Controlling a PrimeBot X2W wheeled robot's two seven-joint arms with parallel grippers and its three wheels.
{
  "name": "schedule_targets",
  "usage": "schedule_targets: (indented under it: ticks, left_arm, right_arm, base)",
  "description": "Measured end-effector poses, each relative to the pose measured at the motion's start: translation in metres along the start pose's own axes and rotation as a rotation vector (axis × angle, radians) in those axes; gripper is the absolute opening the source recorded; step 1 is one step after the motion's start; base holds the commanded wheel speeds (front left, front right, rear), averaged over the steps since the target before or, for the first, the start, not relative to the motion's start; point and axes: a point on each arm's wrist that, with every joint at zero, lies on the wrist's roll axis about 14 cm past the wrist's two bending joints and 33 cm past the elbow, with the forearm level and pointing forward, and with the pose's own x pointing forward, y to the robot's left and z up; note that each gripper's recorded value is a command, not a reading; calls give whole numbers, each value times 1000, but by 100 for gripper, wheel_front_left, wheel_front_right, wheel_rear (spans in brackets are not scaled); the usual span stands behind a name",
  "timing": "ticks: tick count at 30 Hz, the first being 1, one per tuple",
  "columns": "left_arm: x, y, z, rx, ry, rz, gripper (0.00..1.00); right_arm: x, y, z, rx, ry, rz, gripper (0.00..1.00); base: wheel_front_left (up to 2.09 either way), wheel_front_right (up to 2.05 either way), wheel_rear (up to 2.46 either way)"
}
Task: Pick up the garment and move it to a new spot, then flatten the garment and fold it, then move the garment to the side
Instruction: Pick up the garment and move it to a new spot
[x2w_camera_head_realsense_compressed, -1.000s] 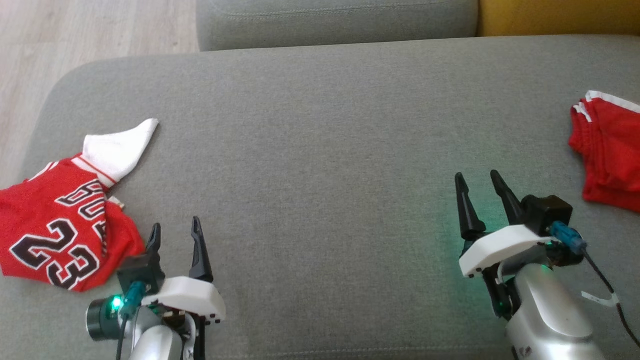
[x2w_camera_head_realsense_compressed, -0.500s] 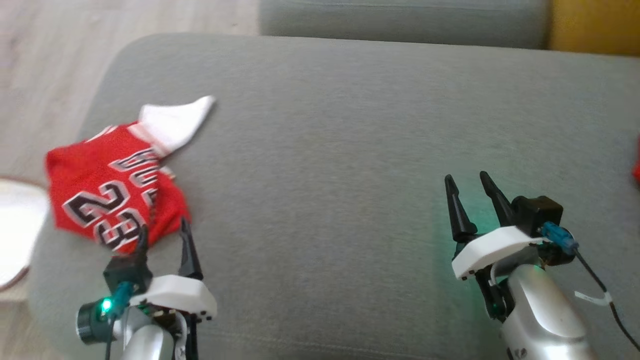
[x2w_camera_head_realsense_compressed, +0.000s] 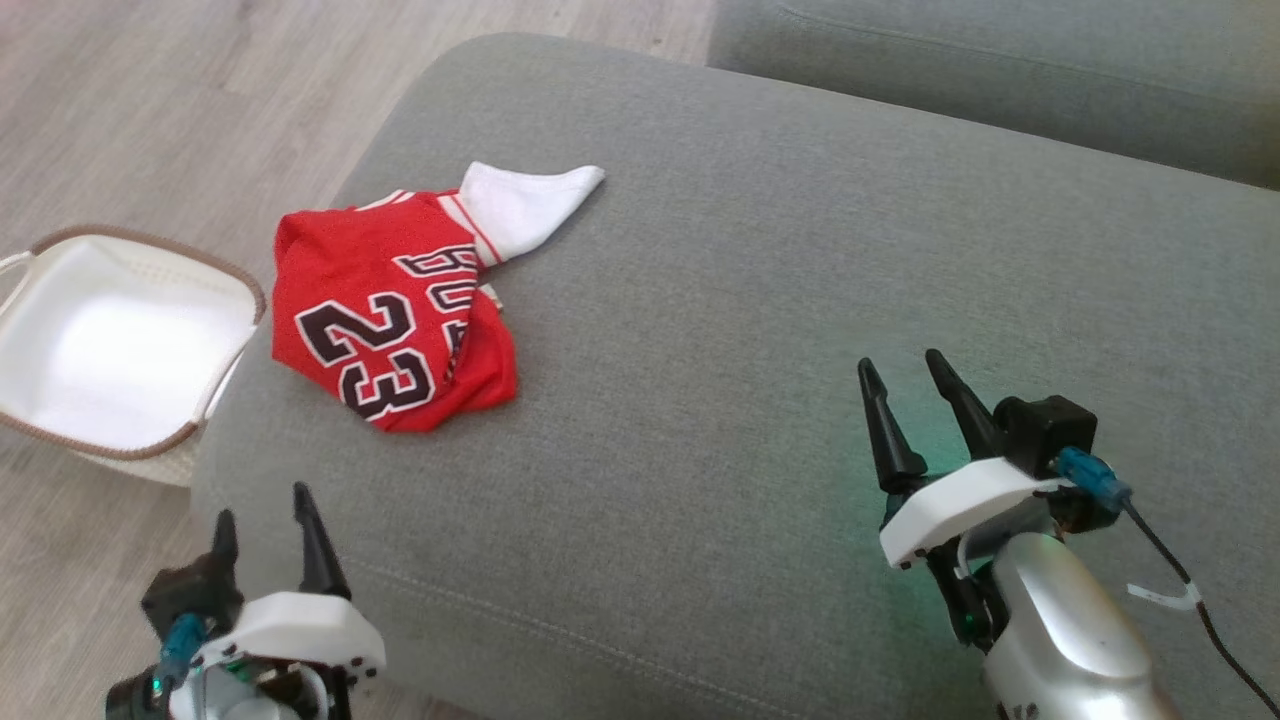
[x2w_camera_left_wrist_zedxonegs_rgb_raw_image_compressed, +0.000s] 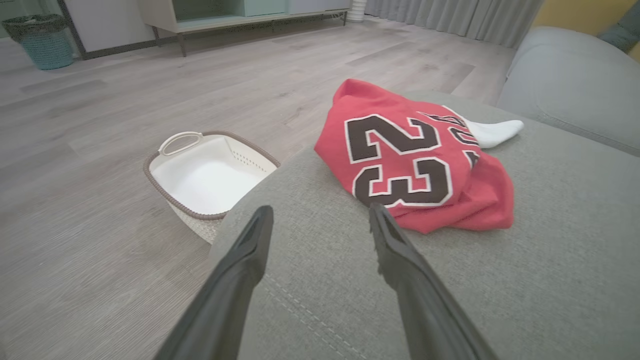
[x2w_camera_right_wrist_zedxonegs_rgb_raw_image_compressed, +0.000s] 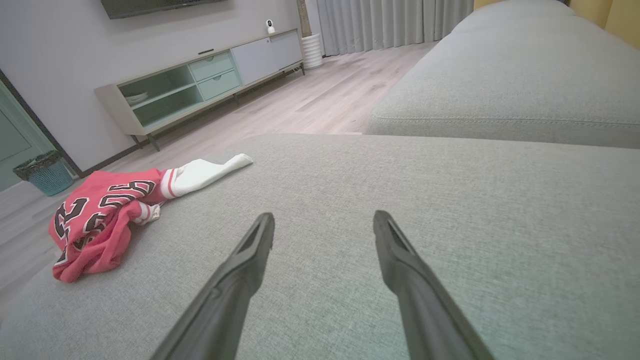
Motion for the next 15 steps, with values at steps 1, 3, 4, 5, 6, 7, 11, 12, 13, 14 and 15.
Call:
schedule_targets:
  ticks: [1,3,4,5,6,7,11,12,13,14,15]
  left_arm:
    - [-1,5,-1,-6,3,15,100]
    - [-1,11,-2,-10,6,34,100]
    - [-1,13,-2,-9,8,40,100]
    - [0,13,-3,-8,11,40,100]
    - [1,13,-4,-6,15,37,100]
    - [2,13,-5,-4,20,38,100]
    - [19,11,1,-4,12,46,100]
    - [25,9,3,-3,8,45,100]
    - [29,6,5,-3,5,37,100]
    - [34,3,7,5,1,33,100]
    - [40,-1,9,12,-5,21,100]
  right_arm:
    - [2,3,-1,-1,2,9,100]
    - [4,7,-2,-3,7,23,100]
    - [4,8,-3,-3,9,26,100]
    - [5,7,-4,-3,11,27,100]
    - [6,7,-4,-2,12,27,100]
    - [6,5,-5,1,13,24,100]
    - [9,-3,-9,15,16,8,100]
    - [10,-6,-8,16,12,5,100]
    - [12,-8,-6,16,6,2,100]
    - [13,-10,-5,12,2,0,100]
    - [15,-12,-4,11,-2,-4,100]
  base:
    - [0,0,0]
    - [0,0,0]
    - [0,0,0]
    - [0,0,0]
    - [0,0,0]
    - [0,0,0]
    - [0,0,0]
    - [0,0,0]
    - [0,0,0]
    - [0,0,0]
    - [0,0,0]
